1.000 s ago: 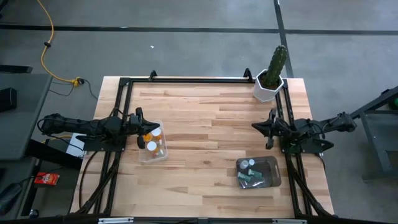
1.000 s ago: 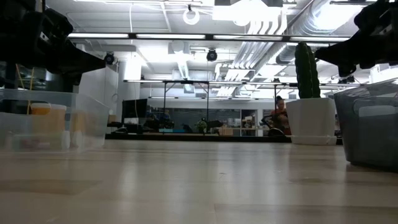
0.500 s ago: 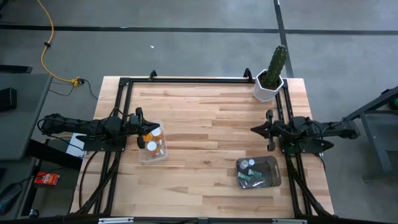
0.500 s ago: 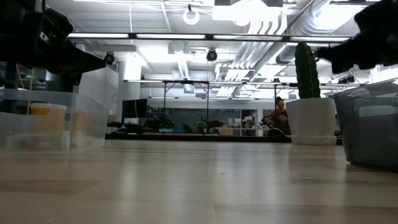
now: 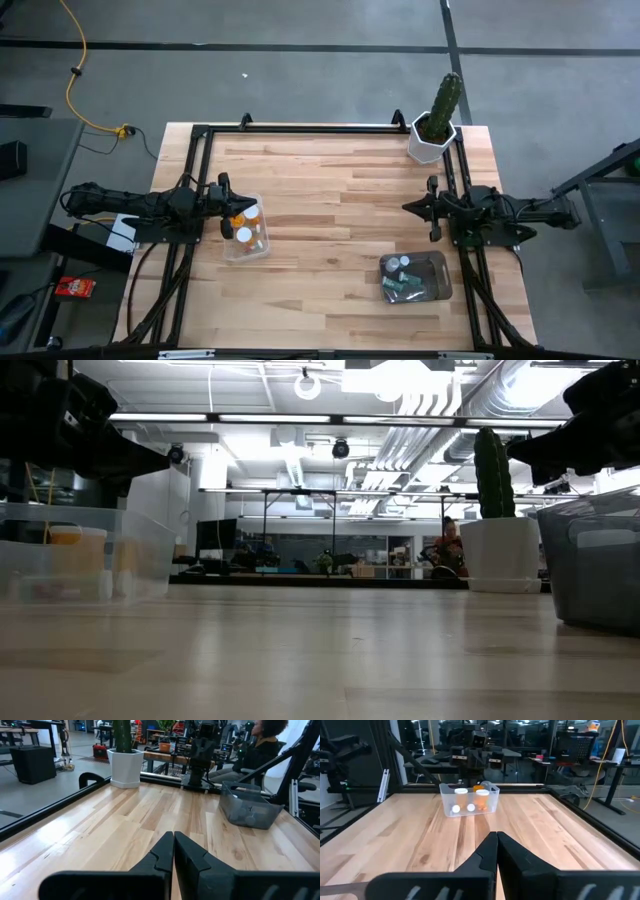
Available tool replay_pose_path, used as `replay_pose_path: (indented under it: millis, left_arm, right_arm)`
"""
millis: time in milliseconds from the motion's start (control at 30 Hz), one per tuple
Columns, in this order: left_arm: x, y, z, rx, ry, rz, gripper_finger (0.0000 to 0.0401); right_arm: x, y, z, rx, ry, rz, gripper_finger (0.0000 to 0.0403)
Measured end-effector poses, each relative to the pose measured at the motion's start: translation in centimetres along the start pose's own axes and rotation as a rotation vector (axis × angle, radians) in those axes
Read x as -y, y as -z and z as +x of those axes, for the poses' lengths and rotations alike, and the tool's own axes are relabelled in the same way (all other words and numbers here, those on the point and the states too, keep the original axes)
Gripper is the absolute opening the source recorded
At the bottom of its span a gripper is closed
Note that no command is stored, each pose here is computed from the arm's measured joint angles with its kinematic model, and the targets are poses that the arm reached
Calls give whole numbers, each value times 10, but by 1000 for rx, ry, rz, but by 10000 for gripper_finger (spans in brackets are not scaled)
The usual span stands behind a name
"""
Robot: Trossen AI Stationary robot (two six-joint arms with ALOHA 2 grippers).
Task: Pick and place medicine bottles into bin by pill shape (circle, oval)
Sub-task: Return to Home Position
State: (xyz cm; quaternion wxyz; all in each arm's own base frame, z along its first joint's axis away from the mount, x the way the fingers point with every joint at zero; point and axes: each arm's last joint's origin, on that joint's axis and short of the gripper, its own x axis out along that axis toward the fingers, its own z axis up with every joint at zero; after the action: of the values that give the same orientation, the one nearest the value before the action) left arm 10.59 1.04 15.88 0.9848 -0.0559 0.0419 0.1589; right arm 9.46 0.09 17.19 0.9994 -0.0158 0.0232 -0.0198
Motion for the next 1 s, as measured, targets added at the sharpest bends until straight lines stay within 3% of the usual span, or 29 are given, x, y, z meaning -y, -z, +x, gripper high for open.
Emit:
replay_pose_path:
  millis: [500,1000]
  left_arm:
    - [0,0,0,0,0,0,3]
    - [0,0,0,0,0,0,3]
  right_arm:
    - [0,0,0,0,3,208,0]
    - [0,0,0,0,3,233,0]
